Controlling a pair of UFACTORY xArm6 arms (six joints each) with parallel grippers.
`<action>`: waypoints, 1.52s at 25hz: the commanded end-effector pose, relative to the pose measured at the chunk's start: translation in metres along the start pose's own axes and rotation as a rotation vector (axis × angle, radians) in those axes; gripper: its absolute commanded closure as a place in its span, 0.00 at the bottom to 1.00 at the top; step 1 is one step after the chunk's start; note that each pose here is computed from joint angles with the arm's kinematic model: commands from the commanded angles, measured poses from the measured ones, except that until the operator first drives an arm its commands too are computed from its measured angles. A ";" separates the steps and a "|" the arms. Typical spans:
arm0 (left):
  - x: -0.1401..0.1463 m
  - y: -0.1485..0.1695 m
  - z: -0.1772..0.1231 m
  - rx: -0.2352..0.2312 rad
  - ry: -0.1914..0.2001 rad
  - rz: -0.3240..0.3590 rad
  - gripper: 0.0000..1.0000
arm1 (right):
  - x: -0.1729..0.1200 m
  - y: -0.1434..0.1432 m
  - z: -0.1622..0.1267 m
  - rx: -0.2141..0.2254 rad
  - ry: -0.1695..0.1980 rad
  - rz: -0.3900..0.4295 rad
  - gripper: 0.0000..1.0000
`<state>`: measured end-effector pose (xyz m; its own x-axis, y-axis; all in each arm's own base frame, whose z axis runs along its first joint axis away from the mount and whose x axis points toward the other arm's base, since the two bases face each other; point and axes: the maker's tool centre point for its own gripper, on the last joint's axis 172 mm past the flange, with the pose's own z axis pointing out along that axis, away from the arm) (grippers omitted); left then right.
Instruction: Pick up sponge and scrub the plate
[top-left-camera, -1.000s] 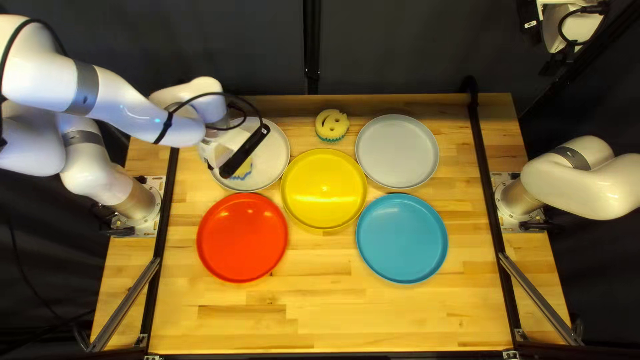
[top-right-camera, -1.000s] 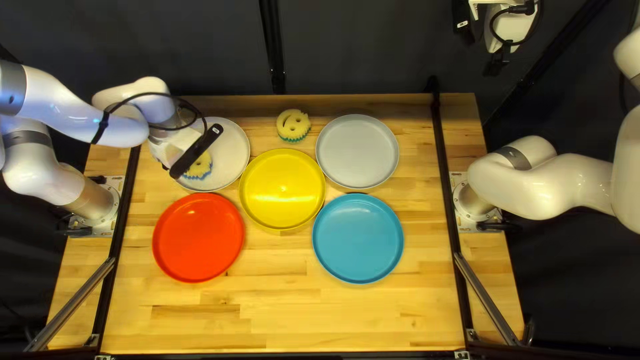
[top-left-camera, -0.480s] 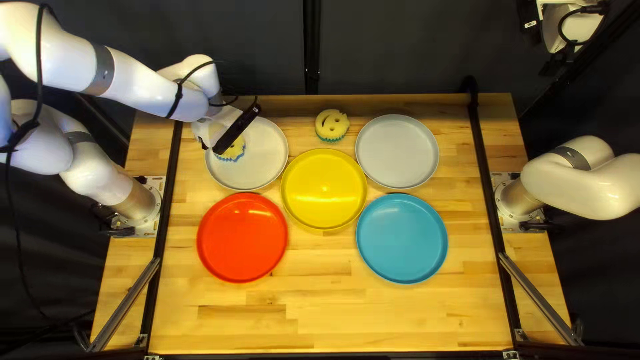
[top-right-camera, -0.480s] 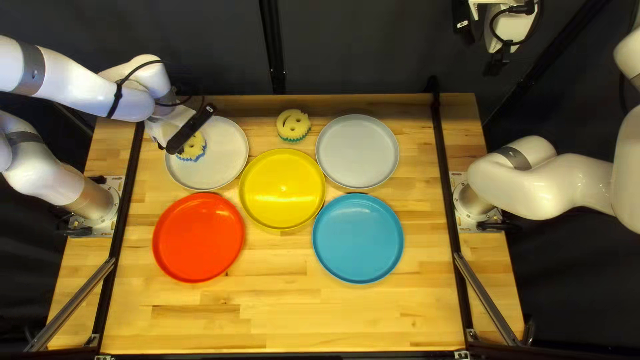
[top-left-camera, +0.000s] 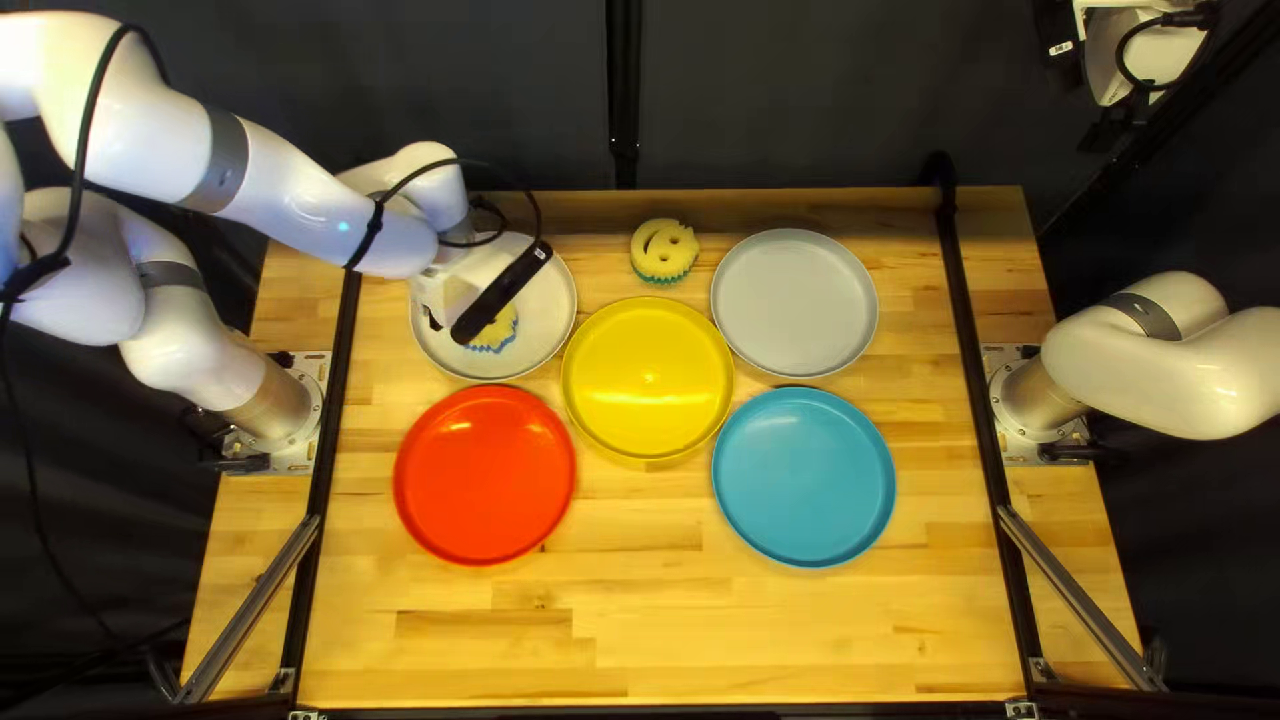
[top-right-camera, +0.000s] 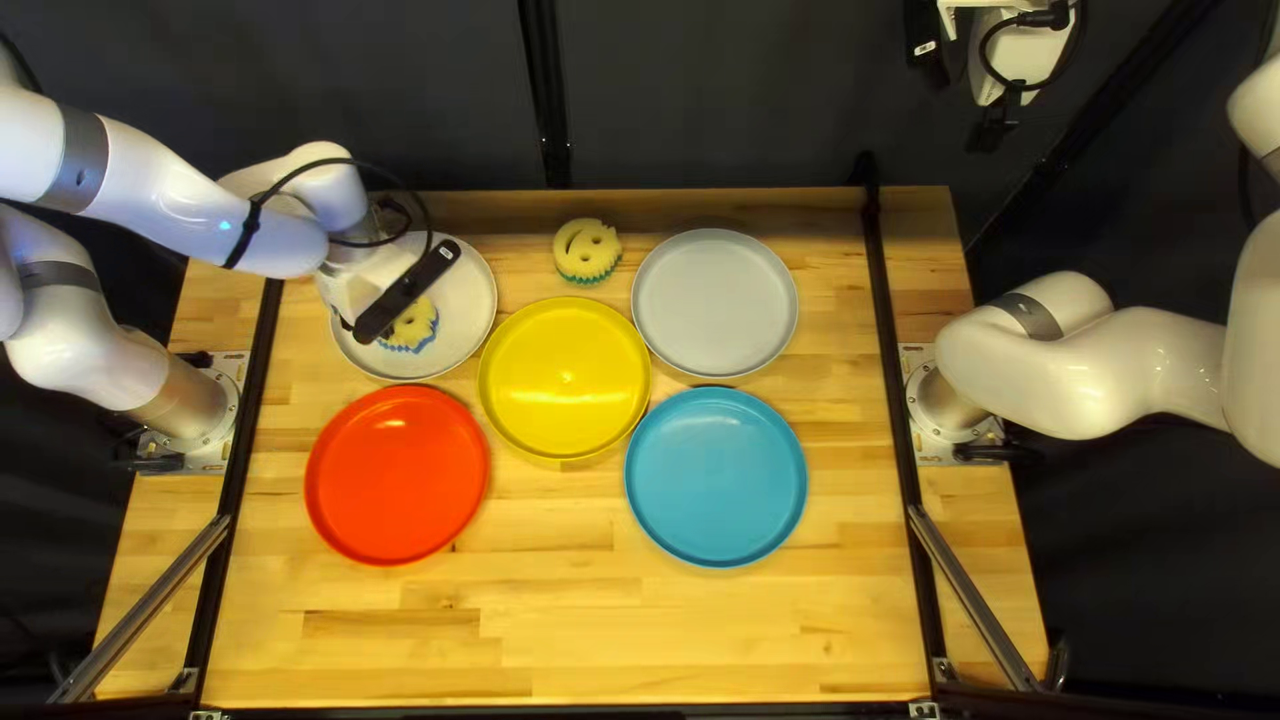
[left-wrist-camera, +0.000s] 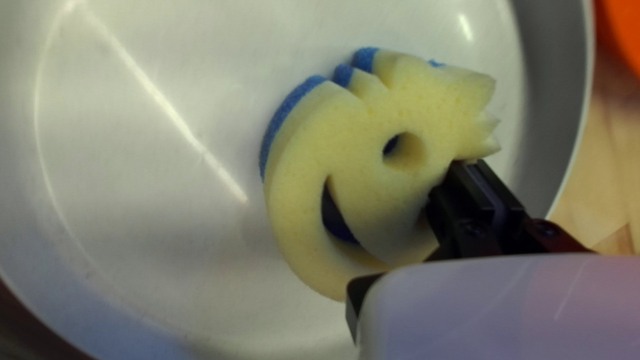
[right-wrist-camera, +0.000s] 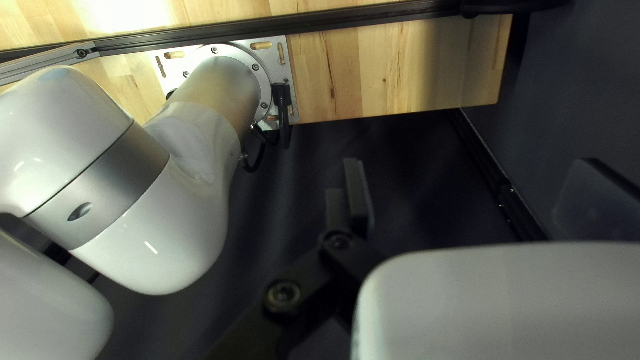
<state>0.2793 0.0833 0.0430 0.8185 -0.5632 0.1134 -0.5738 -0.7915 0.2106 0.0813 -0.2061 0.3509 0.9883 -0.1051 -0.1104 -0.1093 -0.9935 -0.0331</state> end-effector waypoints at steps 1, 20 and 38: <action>-0.016 -0.012 -0.012 0.006 -0.005 -0.015 1.00 | 0.000 0.000 0.000 0.000 0.000 0.000 0.00; -0.015 -0.065 -0.026 0.033 -0.015 -0.012 1.00 | 0.000 0.000 0.000 0.000 0.000 0.000 0.00; 0.132 0.002 -0.088 0.241 -0.114 0.054 1.00 | 0.000 0.000 0.000 0.000 0.000 0.000 0.00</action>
<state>0.3844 0.0351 0.1408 0.7922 -0.6102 0.0069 -0.6100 -0.7922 -0.0151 0.0813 -0.2061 0.3509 0.9883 -0.1051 -0.1104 -0.1093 -0.9935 -0.0331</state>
